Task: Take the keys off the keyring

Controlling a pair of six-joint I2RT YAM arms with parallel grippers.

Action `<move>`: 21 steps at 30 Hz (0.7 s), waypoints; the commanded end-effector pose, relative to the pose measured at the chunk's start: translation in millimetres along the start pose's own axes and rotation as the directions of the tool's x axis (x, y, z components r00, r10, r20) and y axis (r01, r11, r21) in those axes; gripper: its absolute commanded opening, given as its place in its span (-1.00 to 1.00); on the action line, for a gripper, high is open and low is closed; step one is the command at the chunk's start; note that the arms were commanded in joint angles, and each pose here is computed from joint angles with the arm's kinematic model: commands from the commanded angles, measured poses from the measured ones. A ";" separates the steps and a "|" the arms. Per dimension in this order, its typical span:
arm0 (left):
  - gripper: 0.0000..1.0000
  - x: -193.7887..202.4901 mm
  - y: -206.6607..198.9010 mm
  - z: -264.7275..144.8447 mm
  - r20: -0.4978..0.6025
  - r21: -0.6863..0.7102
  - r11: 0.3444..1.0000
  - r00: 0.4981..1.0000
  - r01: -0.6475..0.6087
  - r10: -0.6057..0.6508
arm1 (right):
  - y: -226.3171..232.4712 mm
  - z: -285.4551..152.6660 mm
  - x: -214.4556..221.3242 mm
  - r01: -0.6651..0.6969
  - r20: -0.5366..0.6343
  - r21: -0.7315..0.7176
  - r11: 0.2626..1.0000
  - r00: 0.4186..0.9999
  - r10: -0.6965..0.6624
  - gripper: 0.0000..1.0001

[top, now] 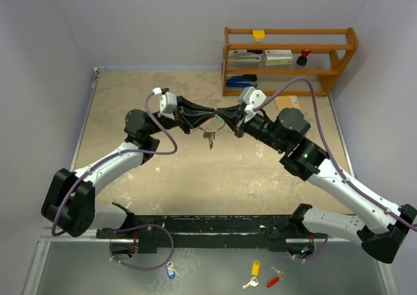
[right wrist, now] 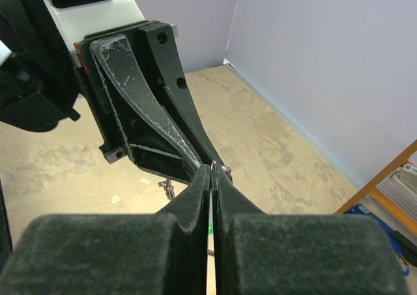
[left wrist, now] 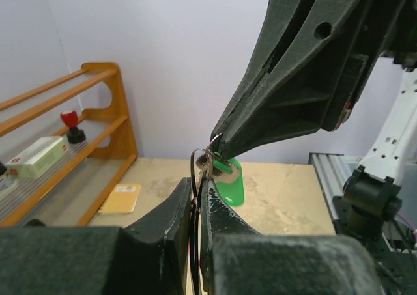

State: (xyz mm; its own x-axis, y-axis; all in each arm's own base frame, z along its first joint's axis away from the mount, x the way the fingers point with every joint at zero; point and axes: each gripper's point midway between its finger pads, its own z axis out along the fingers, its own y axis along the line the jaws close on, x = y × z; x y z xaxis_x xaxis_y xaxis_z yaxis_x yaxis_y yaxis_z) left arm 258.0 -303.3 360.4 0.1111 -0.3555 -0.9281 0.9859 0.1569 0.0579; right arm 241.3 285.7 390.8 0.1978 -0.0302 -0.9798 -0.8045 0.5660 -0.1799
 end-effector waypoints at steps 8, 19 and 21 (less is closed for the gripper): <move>-1.00 9.7 60.8 -11.5 -0.129 -0.282 0.952 0.988 -0.122 0.089 | 0.9 1.3 -45.1 0.034 0.092 -0.033 0.999 0.995 -0.031 -1.00; -1.00 -20.5 70.7 -14.9 -0.085 -0.373 0.913 0.986 -0.166 0.144 | 6.6 9.8 -18.7 -0.003 0.013 -0.059 0.998 1.000 0.003 -1.00; -1.00 -26.8 71.7 -15.6 -0.077 -0.387 0.906 0.985 -0.174 0.156 | 7.6 10.9 -13.9 -0.009 0.000 -0.062 0.998 1.000 0.009 -1.00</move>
State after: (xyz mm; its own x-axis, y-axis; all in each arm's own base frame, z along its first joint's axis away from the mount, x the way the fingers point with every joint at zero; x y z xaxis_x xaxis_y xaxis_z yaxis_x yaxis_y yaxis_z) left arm 290.4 -297.3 343.9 0.1347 -0.2244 -0.9651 0.9353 0.3505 0.0490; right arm 260.0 292.4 368.5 0.1503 -0.1137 -0.9821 -0.7971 0.5737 -0.1884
